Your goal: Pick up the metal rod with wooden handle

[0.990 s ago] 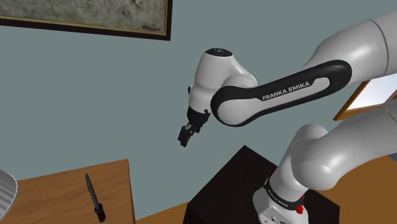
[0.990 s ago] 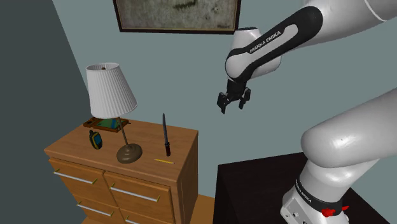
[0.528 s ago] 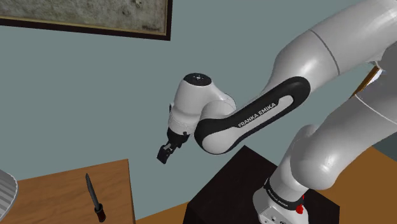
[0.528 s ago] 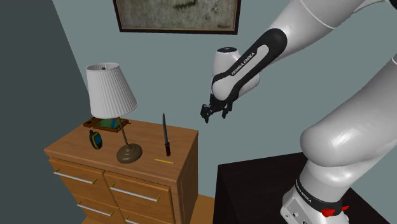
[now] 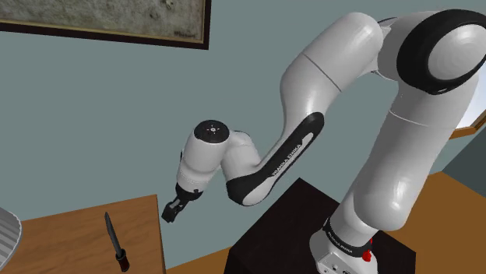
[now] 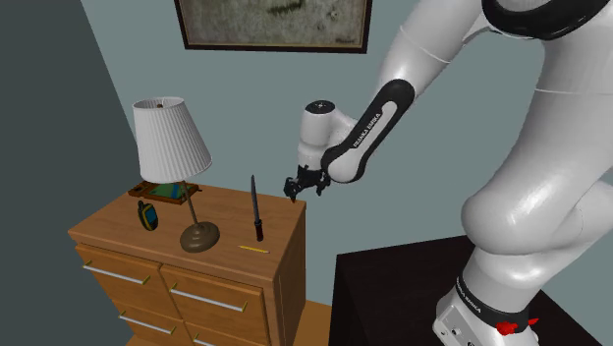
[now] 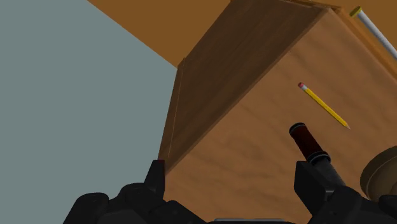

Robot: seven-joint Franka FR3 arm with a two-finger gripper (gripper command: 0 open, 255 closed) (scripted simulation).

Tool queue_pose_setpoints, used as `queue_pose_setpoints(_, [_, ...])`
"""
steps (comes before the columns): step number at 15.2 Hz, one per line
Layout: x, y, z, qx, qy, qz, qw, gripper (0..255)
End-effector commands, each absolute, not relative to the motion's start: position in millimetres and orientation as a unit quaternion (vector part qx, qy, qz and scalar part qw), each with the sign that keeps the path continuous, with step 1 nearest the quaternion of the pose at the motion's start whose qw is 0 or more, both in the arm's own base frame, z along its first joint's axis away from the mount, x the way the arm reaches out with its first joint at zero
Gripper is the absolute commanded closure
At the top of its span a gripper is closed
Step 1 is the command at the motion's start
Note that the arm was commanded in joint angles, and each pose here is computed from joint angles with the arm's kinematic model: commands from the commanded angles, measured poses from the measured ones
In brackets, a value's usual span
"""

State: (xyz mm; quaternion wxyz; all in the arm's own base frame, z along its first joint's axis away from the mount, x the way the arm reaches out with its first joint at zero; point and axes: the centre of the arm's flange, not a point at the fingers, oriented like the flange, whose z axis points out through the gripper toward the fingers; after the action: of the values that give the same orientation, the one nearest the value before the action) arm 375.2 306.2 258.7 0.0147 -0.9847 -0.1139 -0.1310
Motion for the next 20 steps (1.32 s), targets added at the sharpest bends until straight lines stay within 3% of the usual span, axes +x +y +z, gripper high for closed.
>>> queue_pose_setpoints(1, [378.9,324.8,243.0,-0.983,-0.117,-0.141,0.018,0])
queue_pose_setpoints(15, [423.4,461.7,143.5,-0.969,-0.135,-0.202,0.044,0])
queue_pose_setpoints(20, [424.2,464.3,120.7,-0.969,-0.135,-0.203,0.045,0])
